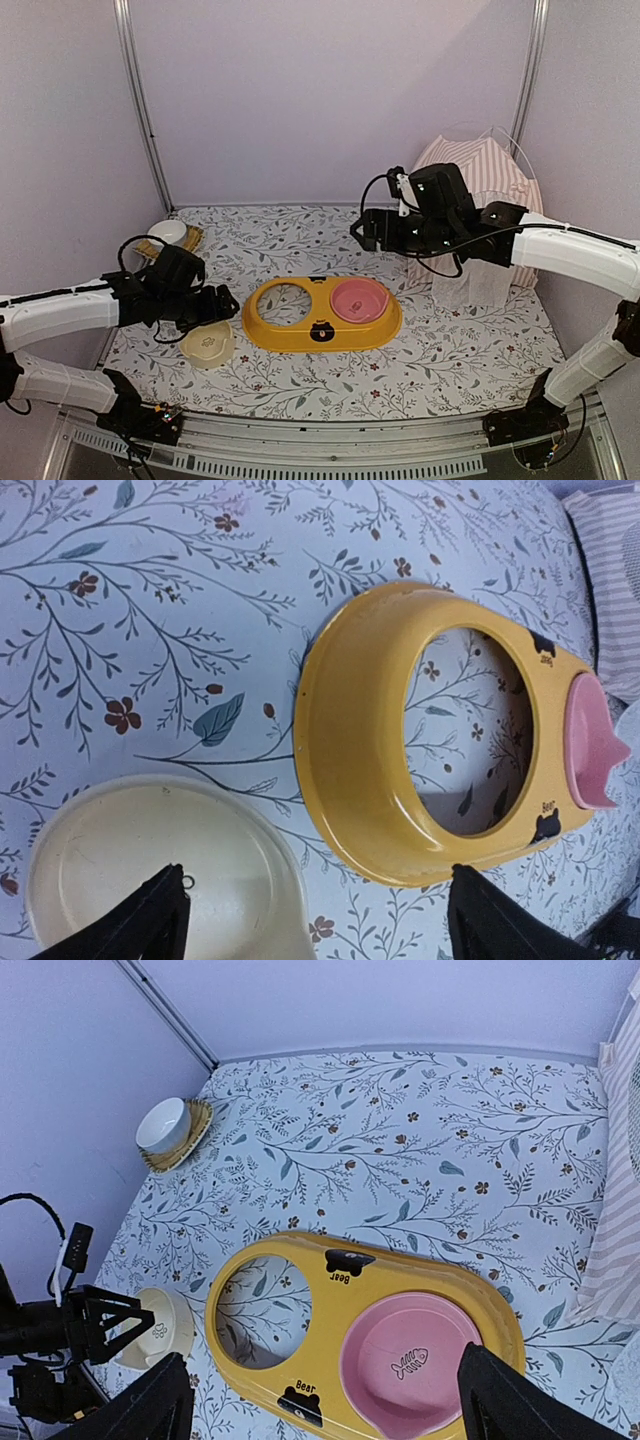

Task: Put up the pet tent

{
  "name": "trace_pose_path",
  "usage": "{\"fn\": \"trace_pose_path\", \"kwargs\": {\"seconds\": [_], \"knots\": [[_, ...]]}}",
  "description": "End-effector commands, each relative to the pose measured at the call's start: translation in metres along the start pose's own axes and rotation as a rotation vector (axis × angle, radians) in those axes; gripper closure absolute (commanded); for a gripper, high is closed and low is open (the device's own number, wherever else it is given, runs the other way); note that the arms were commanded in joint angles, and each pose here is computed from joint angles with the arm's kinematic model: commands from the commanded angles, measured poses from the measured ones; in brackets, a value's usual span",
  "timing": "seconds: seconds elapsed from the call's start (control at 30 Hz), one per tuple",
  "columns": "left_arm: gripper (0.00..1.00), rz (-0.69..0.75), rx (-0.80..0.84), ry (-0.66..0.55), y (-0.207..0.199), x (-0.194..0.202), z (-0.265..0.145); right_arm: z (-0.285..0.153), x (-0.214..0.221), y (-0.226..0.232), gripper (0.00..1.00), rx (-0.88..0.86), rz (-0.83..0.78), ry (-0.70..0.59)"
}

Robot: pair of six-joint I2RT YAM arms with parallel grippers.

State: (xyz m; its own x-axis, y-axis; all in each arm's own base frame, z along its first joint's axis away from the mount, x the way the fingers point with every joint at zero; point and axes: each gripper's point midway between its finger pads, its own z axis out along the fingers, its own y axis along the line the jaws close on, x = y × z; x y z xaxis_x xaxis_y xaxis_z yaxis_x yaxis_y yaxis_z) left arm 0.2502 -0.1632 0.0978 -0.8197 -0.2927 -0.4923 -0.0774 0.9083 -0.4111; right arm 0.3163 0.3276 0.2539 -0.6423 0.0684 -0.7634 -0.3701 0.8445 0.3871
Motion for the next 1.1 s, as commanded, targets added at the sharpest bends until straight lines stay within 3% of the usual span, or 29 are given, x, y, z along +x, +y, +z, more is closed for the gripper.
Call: {"fn": "trace_pose_path", "kwargs": {"seconds": [0.0, 0.47, 0.87, 1.07], "knots": [[0.12, -0.026, -0.095, 0.011, 0.015, 0.010, 0.014, -0.020, -0.011, 0.008, 0.07, -0.048, -0.029, -0.041], [0.27, -0.001, -0.262, 0.004, 0.056, 0.003, 0.045, -0.036, -0.005, 0.010, 0.07, -0.074, -0.045, -0.002], [0.27, 0.046, -0.298, -0.090, 0.071, -0.076, 0.065, -0.037, 0.006, 0.008, 0.07, -0.070, -0.062, 0.061], [0.28, 0.108, -0.253, -0.037, 0.054, -0.097, 0.087, -0.044, 0.001, 0.006, 0.07, -0.057, -0.052, 0.040]]}}
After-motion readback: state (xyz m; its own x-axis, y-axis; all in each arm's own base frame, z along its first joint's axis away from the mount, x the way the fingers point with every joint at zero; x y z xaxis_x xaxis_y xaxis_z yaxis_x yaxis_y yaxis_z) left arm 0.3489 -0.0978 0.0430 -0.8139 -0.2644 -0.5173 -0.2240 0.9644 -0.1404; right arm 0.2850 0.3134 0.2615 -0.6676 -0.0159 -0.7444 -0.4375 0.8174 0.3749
